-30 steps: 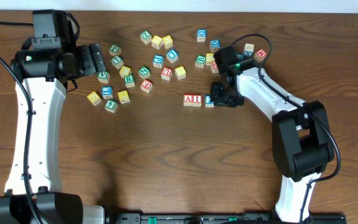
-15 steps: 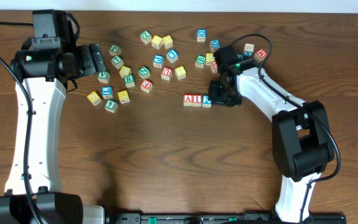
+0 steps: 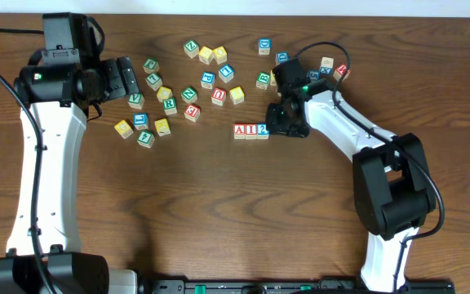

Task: Spell out AI2

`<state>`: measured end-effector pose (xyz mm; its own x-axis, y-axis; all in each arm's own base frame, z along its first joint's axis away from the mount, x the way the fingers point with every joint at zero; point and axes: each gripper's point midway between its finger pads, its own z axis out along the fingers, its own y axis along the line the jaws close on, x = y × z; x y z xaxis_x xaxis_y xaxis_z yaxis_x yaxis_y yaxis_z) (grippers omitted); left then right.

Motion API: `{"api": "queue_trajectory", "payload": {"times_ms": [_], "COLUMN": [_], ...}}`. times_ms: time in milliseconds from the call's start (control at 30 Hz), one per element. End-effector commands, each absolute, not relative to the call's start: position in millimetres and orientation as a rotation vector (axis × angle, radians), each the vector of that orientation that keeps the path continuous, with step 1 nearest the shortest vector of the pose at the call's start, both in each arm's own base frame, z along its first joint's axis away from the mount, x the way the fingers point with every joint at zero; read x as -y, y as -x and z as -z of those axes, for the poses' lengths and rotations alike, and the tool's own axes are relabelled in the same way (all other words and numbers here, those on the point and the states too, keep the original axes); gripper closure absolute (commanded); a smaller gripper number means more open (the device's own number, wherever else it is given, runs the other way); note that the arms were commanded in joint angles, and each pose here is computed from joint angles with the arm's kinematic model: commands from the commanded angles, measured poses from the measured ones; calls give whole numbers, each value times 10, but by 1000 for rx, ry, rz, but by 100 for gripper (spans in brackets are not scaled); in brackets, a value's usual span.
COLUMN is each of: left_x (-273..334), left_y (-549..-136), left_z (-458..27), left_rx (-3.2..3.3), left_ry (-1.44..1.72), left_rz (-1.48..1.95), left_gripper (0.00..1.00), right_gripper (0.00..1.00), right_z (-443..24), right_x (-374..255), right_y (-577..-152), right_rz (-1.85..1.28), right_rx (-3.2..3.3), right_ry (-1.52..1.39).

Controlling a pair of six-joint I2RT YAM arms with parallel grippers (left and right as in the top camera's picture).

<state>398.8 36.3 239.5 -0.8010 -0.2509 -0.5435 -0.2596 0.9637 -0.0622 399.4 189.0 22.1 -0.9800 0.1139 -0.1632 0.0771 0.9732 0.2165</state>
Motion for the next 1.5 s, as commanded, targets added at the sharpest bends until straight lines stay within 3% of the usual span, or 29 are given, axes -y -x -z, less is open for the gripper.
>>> {"api": "queue_trajectory", "payload": {"times_ms": [0,433,600,900,1100,1467], "left_x": [-389,-340,-341,-348,-354,-354], "left_y": [-4001,-4007,-4019,-4073,-4080,-4080], "left_z": [-2458,-2414,-2329,-2335,-2340,-2340], "left_rx": [-2520,-2527,-2544,-2527,-2523,-2523], "left_ry": [372,366,369,372,372,372], "left_rz": [-31,7,5,5,3,3], "left_gripper": [2,2,2,2,2,2], "right_gripper": [71,71,66,65,69,73], "right_z": [-193,-500,-738,-932,-892,-517], "right_x": [-1891,-1903,-1972,-2636,-3157,-3380], "right_y": [-3995,-4268,-4386,-4425,-4288,-4107], "right_rz": [-299,-311,-295,-560,-603,-561], "right_rx": [-2944,-2861,-2817,-2715,-2669,-2737], "right_ry": [-137,27,57,110,198,208]}}
